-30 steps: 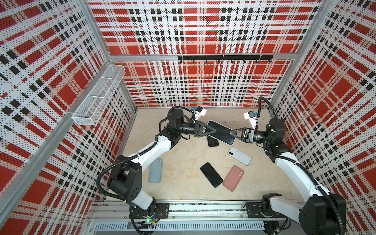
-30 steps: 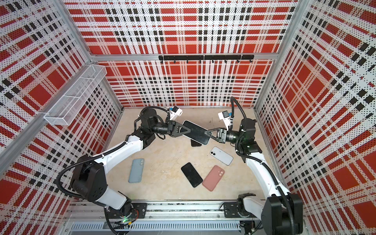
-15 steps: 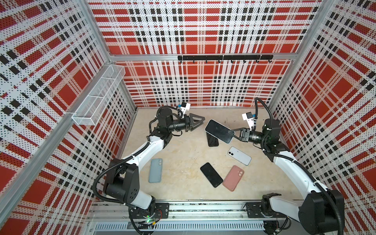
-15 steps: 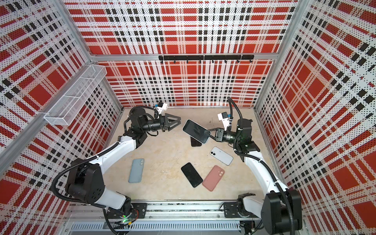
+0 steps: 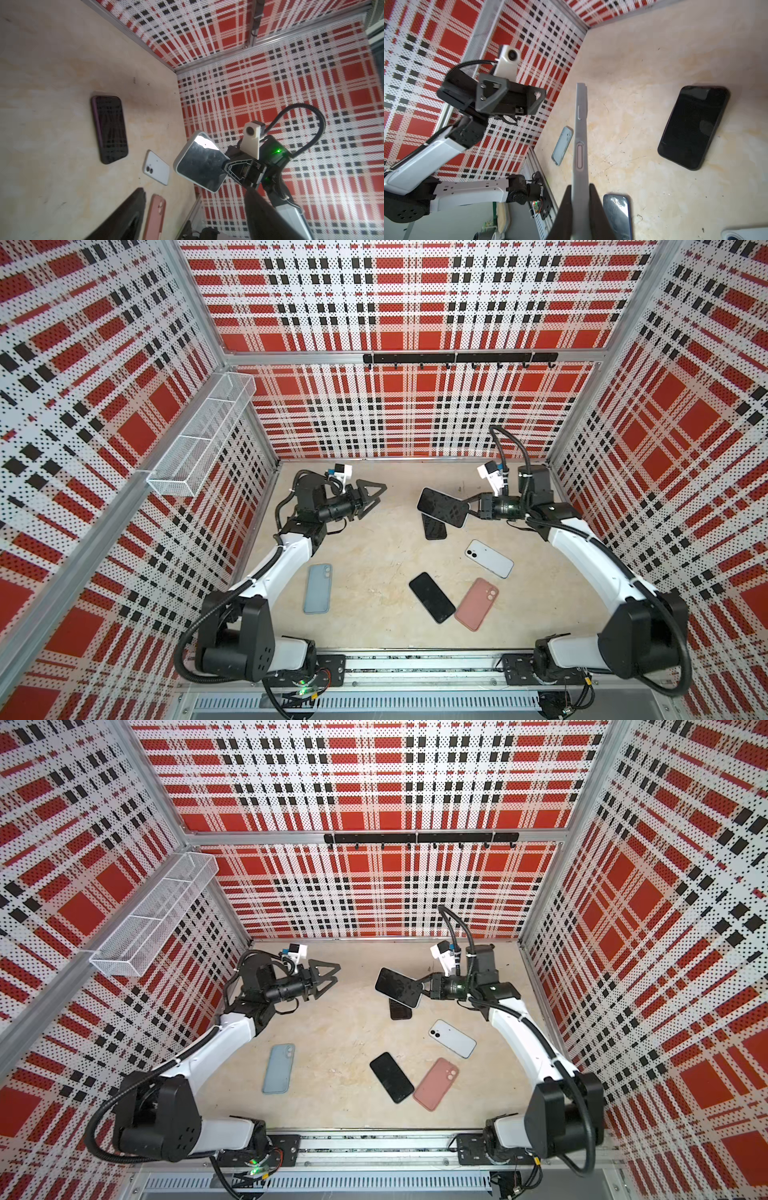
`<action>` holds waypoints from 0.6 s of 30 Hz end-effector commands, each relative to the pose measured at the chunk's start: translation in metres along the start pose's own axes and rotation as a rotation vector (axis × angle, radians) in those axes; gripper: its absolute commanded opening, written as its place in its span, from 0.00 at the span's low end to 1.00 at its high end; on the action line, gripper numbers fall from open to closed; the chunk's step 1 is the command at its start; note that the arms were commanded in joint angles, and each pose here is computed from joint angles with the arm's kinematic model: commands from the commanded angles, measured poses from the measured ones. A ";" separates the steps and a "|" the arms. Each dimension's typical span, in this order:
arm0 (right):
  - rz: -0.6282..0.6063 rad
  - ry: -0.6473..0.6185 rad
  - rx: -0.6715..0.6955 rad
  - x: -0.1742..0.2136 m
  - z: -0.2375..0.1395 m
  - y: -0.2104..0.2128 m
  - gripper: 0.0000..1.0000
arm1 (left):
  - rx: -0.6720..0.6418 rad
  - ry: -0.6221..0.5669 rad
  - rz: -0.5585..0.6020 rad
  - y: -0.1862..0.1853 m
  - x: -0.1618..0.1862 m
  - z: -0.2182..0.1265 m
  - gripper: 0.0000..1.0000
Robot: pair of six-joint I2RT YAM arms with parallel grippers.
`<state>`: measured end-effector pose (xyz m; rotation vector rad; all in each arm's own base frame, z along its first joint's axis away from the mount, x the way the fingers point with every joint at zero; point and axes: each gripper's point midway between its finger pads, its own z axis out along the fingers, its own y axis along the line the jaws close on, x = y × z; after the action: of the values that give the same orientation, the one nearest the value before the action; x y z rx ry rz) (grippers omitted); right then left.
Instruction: Put the phone into the phone case
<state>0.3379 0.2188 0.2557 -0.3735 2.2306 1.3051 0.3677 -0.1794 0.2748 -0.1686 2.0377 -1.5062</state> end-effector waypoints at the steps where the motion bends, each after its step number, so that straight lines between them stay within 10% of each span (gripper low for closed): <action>1: -0.062 0.067 -0.030 -0.006 0.028 0.000 0.00 | -0.185 -0.003 0.134 0.013 0.002 -0.024 0.90; 7: -0.004 0.165 -0.070 -0.021 0.089 -0.020 0.00 | -0.383 -0.046 0.303 0.014 0.001 -0.054 0.99; 18: 0.142 0.293 -0.109 -0.031 0.184 -0.084 0.00 | -0.371 -0.020 0.248 0.029 0.007 -0.054 1.00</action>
<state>0.4551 0.3245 0.1283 -0.4406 2.5088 1.4479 0.3411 -0.1273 0.2669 -0.0802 2.1828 -0.9654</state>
